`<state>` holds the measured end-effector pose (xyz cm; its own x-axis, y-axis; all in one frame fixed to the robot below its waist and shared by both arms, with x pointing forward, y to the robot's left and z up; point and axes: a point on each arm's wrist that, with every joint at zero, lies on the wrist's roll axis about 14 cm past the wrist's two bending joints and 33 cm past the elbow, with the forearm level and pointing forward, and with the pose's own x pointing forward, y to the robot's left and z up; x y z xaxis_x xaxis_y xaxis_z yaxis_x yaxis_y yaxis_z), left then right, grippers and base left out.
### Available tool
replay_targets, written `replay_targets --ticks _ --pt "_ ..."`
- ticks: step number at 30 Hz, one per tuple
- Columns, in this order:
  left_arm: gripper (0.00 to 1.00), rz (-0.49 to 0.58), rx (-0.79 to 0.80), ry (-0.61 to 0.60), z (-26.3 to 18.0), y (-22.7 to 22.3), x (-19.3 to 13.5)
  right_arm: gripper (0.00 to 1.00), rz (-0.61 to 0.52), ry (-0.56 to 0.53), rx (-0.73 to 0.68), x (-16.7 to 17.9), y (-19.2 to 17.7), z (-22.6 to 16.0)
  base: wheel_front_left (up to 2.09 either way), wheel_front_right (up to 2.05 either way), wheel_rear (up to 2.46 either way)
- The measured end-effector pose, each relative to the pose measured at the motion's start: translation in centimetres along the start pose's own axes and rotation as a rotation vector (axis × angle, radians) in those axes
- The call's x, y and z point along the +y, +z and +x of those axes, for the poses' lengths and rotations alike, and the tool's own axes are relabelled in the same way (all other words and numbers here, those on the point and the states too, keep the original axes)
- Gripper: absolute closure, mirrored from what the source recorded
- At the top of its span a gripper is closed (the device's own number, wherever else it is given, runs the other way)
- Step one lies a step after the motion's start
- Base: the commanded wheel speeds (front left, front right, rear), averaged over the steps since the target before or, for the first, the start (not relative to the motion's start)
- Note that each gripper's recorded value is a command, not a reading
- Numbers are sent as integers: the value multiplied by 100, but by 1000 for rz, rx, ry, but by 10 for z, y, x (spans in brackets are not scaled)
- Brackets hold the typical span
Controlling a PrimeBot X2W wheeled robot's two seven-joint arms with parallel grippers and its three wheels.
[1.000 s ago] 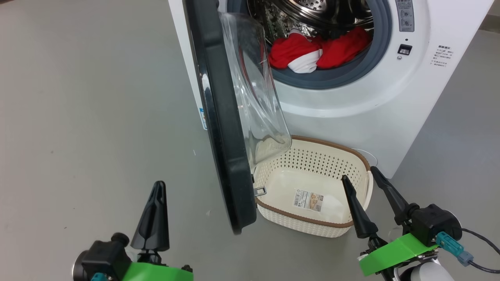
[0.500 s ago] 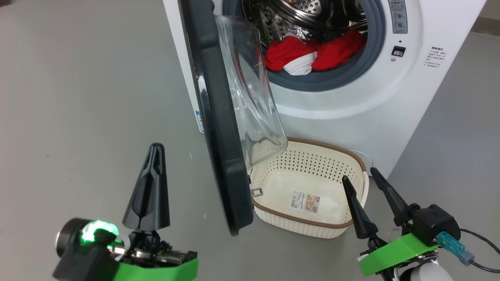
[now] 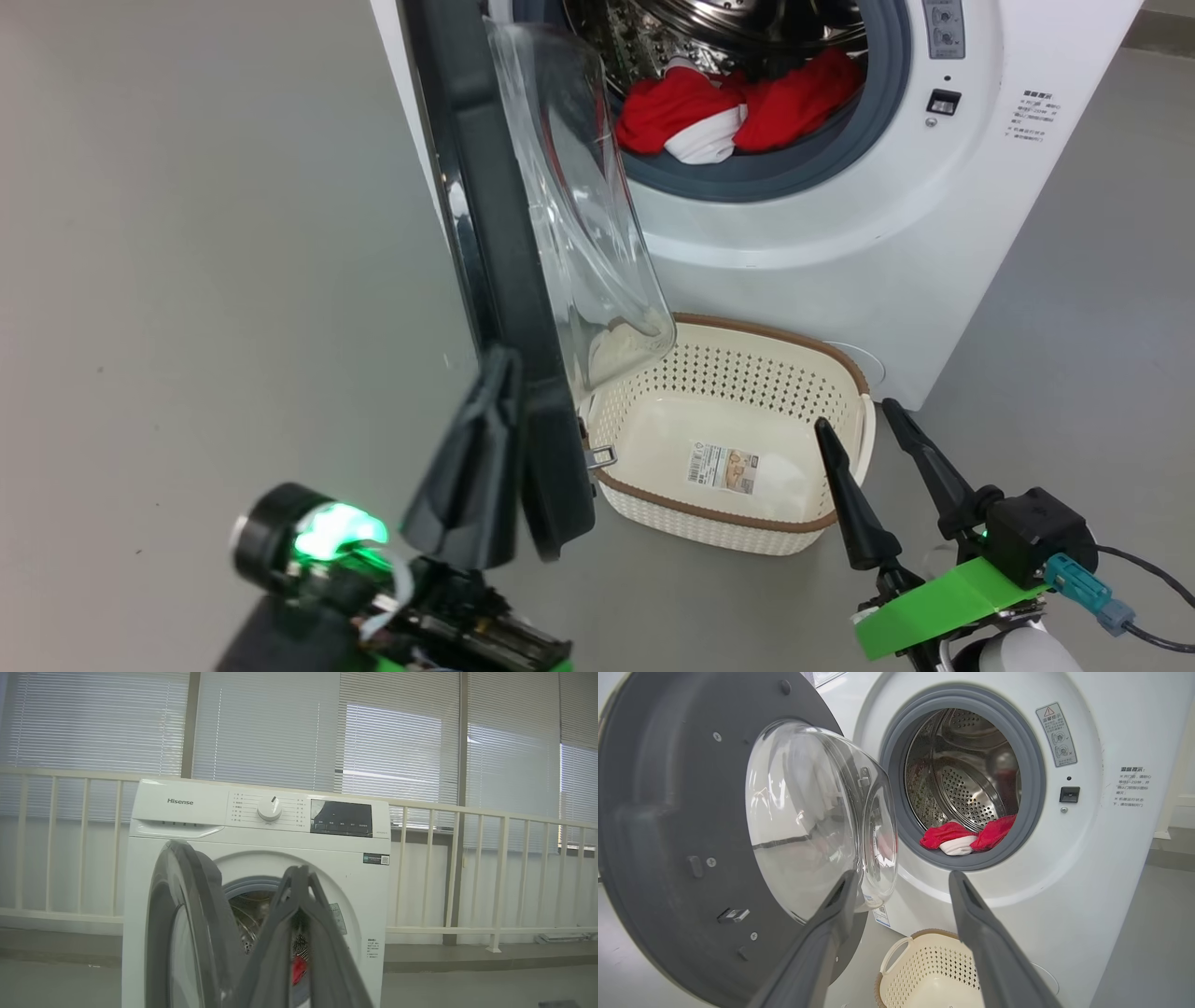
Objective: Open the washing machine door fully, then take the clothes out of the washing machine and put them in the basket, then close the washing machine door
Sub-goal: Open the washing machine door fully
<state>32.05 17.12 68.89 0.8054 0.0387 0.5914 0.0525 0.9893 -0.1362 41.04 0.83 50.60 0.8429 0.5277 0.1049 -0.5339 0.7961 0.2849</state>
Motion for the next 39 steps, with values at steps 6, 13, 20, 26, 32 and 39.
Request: replay_targets --ticks 6,13,20,26,32,39 --pt "100 -62 138 -65 -10 -44 -20 0 1 -5 1 -2 0 -2 0 0 0" --pt "100 -127 329 -108 -19 -92 -31 0 4 -14 4 -5 -2 -3 0 0 0" --pt "100 -88 433 -57 -18 -119 -20 0 6 -23 5 -8 -2 -4 0 0 0" --pt "100 -58 499 -9 -18 -136 -11 0 10 -39 4 -12 -2 -7 0 0 0" --pt "100 -34 521 40 -21 -139 -1 0 10 -39 2 -12 -1 -7 0 0 0" --pt "100 -19 513 70 -24 -133 7 0 10 -17 2 -5 -1 -3 0 0 0"
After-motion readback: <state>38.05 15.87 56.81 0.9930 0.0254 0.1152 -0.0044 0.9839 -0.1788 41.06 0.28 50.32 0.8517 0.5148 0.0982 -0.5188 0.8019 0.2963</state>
